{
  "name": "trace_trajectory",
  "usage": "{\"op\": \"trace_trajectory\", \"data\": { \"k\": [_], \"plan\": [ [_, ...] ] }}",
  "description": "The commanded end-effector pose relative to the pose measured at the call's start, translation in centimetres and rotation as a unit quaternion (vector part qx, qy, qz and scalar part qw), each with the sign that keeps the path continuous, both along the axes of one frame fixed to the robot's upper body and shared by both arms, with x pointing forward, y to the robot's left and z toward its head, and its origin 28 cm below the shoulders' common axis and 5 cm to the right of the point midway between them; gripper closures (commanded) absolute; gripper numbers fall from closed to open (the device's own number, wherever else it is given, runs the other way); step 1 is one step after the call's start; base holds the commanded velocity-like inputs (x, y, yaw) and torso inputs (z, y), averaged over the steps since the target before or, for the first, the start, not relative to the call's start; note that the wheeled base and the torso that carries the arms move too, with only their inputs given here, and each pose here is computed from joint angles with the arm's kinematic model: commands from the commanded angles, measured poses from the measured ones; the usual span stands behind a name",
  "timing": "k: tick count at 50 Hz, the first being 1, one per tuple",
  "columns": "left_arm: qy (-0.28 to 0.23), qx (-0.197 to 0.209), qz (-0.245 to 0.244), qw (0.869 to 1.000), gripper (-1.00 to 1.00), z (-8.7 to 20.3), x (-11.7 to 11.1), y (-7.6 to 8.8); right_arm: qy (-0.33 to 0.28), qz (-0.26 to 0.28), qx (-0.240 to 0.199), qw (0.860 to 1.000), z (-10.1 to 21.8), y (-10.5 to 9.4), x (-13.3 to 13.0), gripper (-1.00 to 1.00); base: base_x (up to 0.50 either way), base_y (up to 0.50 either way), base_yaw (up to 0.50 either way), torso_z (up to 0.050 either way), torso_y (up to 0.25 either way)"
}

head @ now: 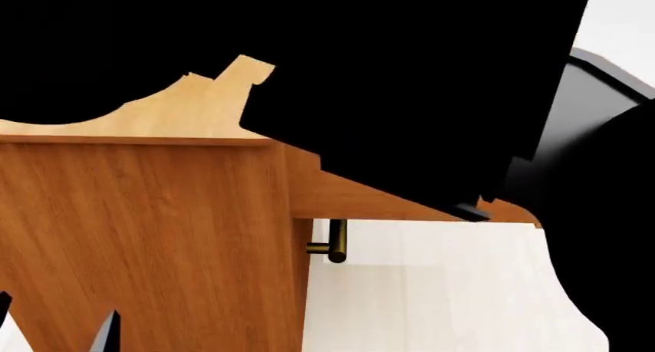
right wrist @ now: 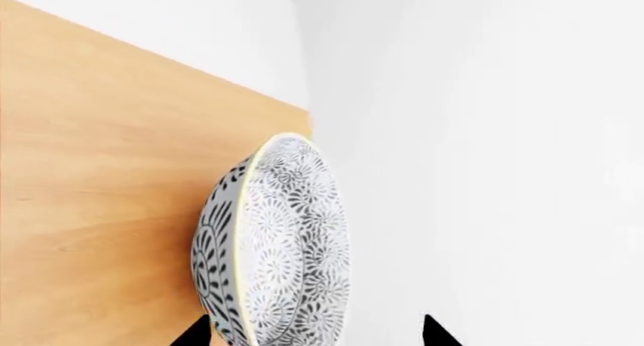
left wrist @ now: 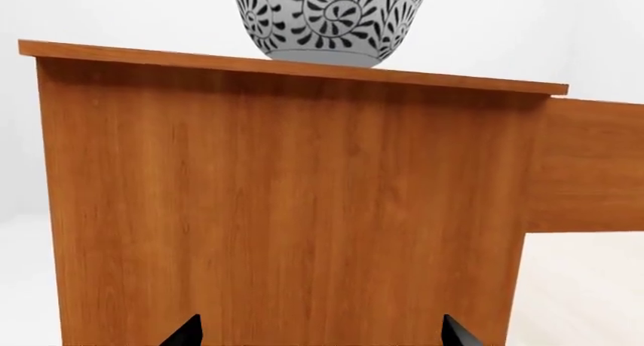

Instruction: Put the bowl on top of the cabinet.

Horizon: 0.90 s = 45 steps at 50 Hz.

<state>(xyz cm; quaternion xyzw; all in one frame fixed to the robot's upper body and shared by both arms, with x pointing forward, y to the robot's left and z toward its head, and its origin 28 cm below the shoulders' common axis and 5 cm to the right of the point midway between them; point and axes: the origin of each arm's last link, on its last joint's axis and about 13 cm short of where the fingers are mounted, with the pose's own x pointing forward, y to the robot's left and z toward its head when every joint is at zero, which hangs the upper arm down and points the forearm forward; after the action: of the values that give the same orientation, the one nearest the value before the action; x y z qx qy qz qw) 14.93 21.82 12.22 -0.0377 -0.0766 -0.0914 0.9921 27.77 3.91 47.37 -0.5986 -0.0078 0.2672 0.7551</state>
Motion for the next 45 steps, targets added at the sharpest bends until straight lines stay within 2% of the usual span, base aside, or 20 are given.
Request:
{"op": "trace_trajectory", "data": {
  "k": [1,2,5,6,13,18,24,25,28,43,45],
  "plan": [
    [0.002,0.003,0.001,1.0,-1.0,-0.1,0.1,-0.1,-0.03,-0.077,-0.013,0.996,1.5,-1.8,1.1,-1.0,0.0,0.0,0.0,0.0,0.0],
    [0.002,0.002,0.0,1.0,-1.0,-0.1,0.1,-0.1,-0.036,-0.118,-0.002,0.992,1.4,-2.9,2.2,-1.0,0.0,0.0,0.0,0.0,0.0],
    [0.004,0.003,-0.001,1.0,-1.0,-0.3,0.3,-0.1,-0.032,-0.146,0.048,0.988,1.7,-4.0,2.8,-1.0,0.0,0.0,0.0,0.0,0.0],
    [0.009,0.004,0.001,1.0,-1.0,-0.5,0.6,-0.1,-0.032,-0.165,0.06,0.984,1.9,-5.1,2.9,-1.0,0.0,0.0,0.0,0.0,0.0],
    [0.013,0.011,0.002,1.0,-1.0,-0.7,0.7,-0.3,-0.045,-0.211,0.107,0.971,3.3,-8.1,1.6,-1.0,0.0,0.0,0.0,0.0,0.0],
    [0.016,0.012,0.004,1.0,-1.0,-0.8,0.8,-0.3,-0.062,-0.24,0.119,0.961,4.1,-9.3,0.7,-1.0,0.0,0.0,0.0,0.0,0.0],
    [0.015,0.012,0.003,1.0,-1.0,-0.8,0.8,-0.3,-0.075,-0.286,0.143,0.945,3.5,-11.3,0.3,-1.0,0.0,0.0,0.0,0.0,0.0],
    [0.016,0.011,0.004,1.0,-1.0,-0.8,0.8,-0.3,-0.076,-0.303,0.154,0.937,3.2,-12.1,0.2,-1.0,0.0,0.0,0.0,0.0,0.0],
    [0.016,0.012,0.004,1.0,-1.0,-0.8,0.9,-0.3,-0.082,-0.325,0.17,0.927,2.7,-13.4,-0.3,-1.0,0.0,0.0,0.0,0.0,0.0],
    [0.018,0.016,0.005,1.0,-1.0,-1.1,1.0,-0.3,-0.102,-0.378,0.198,0.899,1.7,-17.7,-3.3,-1.0,0.0,0.0,0.0,0.0,0.0],
    [0.019,0.016,0.005,1.0,-1.0,-1.1,1.1,-0.3,-0.103,-0.381,0.201,0.896,2.9,-18.4,-3.2,-1.0,0.0,0.0,0.0,0.0,0.0]
  ]
}}
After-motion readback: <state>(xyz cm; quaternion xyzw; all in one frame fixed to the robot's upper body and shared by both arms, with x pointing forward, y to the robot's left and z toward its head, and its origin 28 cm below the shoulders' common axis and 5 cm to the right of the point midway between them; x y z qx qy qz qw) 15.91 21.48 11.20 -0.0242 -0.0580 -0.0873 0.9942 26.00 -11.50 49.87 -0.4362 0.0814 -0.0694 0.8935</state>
